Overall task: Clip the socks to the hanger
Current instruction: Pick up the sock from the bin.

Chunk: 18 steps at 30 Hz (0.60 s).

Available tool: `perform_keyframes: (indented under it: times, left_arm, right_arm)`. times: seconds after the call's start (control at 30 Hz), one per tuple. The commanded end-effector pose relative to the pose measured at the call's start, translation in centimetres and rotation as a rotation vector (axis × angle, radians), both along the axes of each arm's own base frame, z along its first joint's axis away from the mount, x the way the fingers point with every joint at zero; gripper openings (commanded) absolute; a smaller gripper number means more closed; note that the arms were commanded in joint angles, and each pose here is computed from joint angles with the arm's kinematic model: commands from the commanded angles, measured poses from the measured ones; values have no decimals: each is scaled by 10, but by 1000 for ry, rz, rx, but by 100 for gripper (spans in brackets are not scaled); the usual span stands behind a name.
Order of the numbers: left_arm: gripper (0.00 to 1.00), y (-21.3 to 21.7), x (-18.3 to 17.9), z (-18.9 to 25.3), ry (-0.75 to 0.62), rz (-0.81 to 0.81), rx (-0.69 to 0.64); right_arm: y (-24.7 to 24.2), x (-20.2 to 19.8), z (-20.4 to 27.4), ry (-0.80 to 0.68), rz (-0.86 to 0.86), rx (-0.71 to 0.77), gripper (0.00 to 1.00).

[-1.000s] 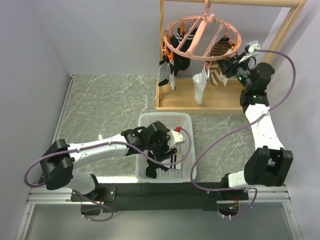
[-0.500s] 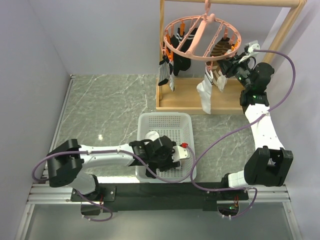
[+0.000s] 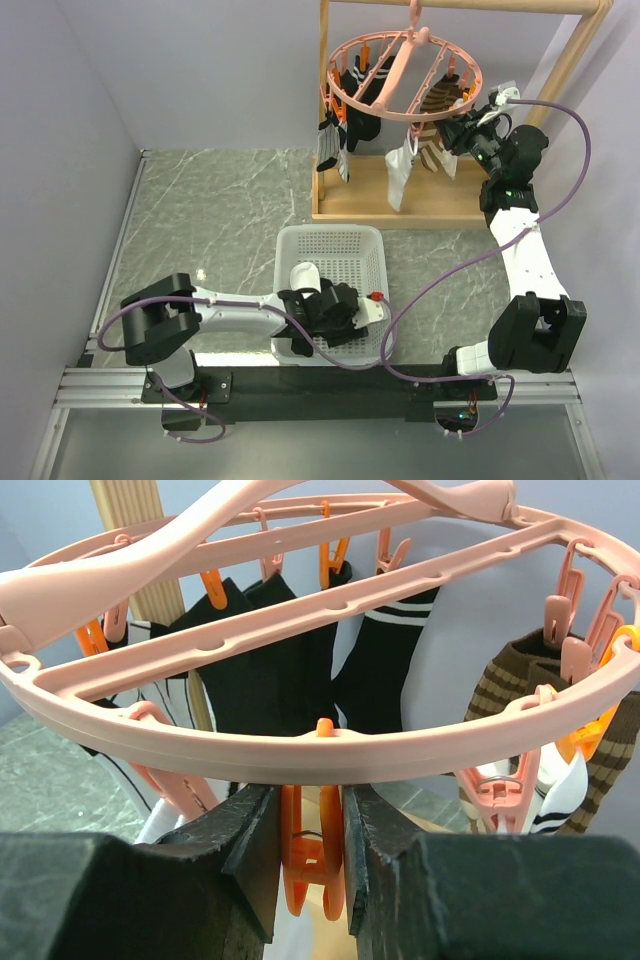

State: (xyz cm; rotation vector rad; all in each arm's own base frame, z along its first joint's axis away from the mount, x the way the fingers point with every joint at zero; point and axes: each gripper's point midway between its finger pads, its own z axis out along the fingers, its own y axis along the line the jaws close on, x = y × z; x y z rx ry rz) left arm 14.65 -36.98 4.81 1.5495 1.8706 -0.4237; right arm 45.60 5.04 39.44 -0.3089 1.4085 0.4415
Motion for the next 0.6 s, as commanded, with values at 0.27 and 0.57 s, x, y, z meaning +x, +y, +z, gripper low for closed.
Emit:
perform_keyframes:
  times: [0.27,0.57]
  left_arm:
    - [64,-10,13,-15,-88,61,34]
    - [15,-5,16,-27,-89,96,64]
  right_arm:
    - [7,-6,21,-49,14,-10,0]
    - [6,-10,25,-64,6,-23,0]
